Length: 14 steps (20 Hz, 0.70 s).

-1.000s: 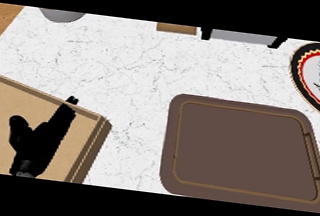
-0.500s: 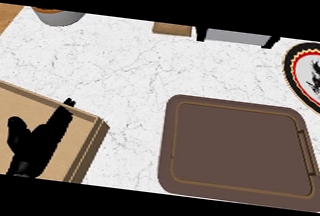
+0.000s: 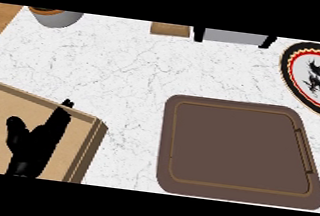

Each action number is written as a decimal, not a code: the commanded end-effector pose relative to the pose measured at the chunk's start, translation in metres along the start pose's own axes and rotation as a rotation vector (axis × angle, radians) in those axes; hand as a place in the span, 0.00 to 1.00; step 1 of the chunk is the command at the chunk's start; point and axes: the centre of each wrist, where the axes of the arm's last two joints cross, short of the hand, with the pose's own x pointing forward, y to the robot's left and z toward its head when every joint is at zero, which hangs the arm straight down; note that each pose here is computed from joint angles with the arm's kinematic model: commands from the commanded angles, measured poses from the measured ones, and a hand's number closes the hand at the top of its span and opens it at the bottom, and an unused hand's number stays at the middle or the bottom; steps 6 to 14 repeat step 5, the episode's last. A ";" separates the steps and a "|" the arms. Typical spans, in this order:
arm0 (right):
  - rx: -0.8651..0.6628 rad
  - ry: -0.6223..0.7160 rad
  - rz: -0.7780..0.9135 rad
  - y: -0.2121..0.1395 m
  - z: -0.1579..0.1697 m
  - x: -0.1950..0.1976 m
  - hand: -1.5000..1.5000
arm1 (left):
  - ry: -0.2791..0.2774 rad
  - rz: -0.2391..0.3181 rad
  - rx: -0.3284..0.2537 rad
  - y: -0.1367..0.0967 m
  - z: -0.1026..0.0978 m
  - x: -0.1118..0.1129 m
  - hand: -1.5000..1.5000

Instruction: Pick the squash from the tray and place it in the plate

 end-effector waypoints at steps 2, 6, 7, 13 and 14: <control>0.014 0.012 0.005 0.013 0.039 -0.006 0.00 | 0.004 0.030 -0.027 -0.011 -0.016 0.004 0.50; -0.004 0.028 0.021 0.005 0.048 -0.007 0.00 | 0.023 0.024 -0.028 -0.027 -0.005 -0.019 0.50; -0.004 0.028 0.021 0.005 0.048 -0.007 0.00 | 0.023 0.024 -0.028 -0.027 -0.005 -0.019 0.50; -0.004 0.028 0.021 0.005 0.048 -0.007 0.00 | 0.023 0.024 -0.028 -0.027 -0.005 -0.019 0.50; -0.004 0.028 0.021 0.005 0.048 -0.007 0.00 | 0.023 0.024 -0.028 -0.027 -0.005 -0.019 0.50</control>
